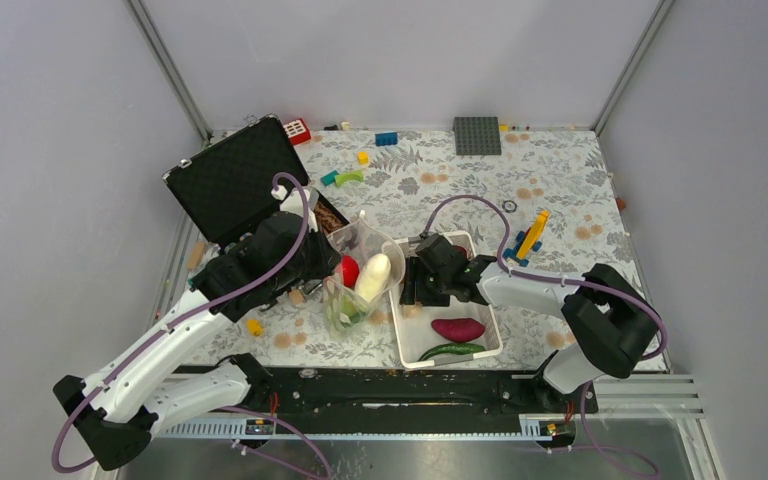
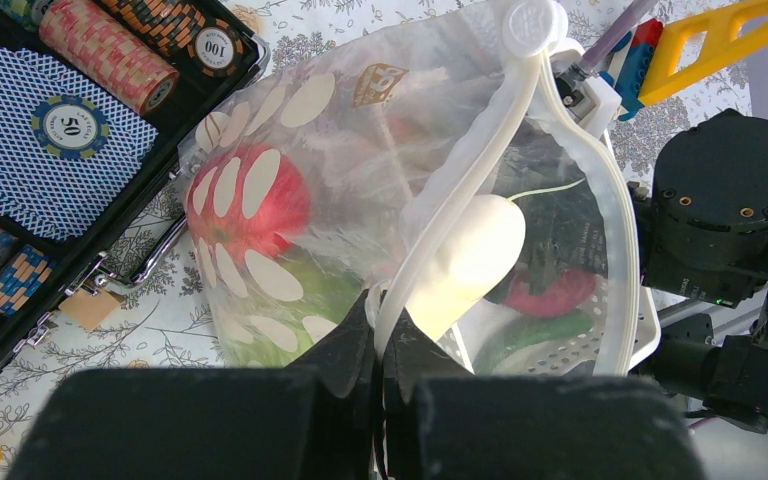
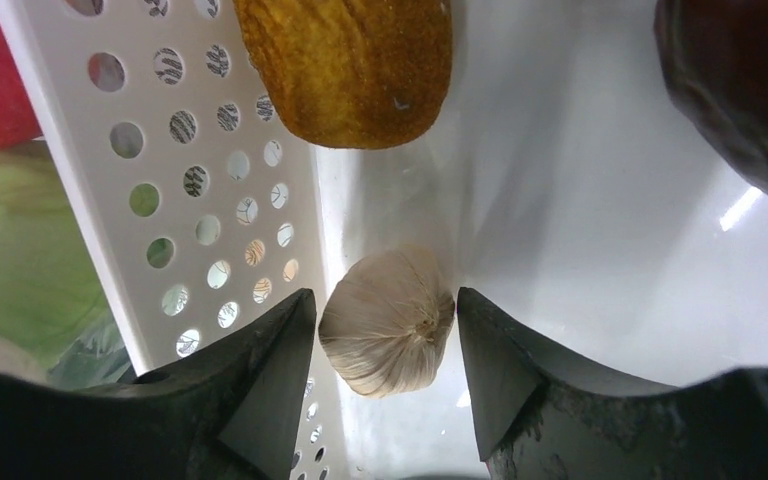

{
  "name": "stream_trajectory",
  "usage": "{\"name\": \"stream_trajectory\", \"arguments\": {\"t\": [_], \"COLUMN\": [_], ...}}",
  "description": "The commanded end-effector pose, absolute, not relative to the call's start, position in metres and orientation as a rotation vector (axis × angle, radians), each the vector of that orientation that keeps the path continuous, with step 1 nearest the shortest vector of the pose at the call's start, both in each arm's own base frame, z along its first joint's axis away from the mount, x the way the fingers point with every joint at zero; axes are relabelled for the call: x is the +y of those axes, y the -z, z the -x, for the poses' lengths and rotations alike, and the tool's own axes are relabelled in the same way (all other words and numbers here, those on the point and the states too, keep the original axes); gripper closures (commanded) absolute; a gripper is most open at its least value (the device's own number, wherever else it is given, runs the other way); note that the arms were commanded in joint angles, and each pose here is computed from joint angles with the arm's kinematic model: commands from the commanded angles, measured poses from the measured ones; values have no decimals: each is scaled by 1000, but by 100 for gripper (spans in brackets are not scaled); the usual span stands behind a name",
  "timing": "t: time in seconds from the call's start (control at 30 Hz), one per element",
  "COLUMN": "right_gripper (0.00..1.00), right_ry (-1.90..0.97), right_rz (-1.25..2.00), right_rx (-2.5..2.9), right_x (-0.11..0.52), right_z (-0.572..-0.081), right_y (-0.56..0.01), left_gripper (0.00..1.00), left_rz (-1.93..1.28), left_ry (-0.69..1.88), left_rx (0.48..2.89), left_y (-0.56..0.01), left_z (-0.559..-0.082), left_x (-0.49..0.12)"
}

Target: Place the food in the zip-top bag and seal the zipper

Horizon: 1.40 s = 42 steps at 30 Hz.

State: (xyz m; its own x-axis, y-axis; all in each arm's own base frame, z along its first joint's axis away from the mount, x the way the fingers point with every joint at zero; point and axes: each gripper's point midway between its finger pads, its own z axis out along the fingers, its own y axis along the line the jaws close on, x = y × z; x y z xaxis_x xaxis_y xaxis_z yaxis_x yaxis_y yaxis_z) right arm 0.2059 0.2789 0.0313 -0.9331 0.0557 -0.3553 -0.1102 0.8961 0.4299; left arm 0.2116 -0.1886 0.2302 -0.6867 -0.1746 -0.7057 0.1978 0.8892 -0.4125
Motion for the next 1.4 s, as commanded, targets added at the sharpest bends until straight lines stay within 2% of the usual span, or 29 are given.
{"name": "stream_trajectory", "arguments": {"t": [0.0, 0.23, 0.43, 0.63, 0.77, 0.9, 1.0, 1.17, 1.27, 1.37], "right_gripper": [39, 42, 59, 64, 64, 64, 64, 64, 64, 64], "right_ry": [-656, -667, -706, -664, -545, -498, -589, -906, -1051, -1105], "right_rz": [53, 71, 80, 105, 106, 137, 185, 353, 467, 546], "right_rx": [2703, 2715, 2666, 2566, 2423, 2214, 2053, 1793, 1681, 1687], "right_x": [279, 276, 278, 265, 239, 219, 223, 262, 288, 312], "right_z": [-206, -200, -202, -209, -223, -238, -240, -221, -211, -211], "right_y": [-43, -44, -58, -86, -123, -184, -236, -307, -334, -336], "left_gripper": [99, 100, 99, 99, 99, 99, 100, 99, 99, 100], "left_rz": [-26, -30, -25, -26, -27, -27, -28, -32, -37, -41], "left_ry": [626, 626, 629, 632, 634, 634, 640, 646, 652, 658], "left_rx": [2201, 2207, 2193, 2190, 2190, 2189, 2189, 2192, 2196, 2198], "left_y": [-239, -238, -243, -244, -244, -244, -244, -244, -244, -244], "left_z": [-219, -219, -220, -220, -219, -219, -219, -219, -219, -218], "left_x": [-194, -196, -195, -195, -195, -195, -196, -197, -199, -200]}}
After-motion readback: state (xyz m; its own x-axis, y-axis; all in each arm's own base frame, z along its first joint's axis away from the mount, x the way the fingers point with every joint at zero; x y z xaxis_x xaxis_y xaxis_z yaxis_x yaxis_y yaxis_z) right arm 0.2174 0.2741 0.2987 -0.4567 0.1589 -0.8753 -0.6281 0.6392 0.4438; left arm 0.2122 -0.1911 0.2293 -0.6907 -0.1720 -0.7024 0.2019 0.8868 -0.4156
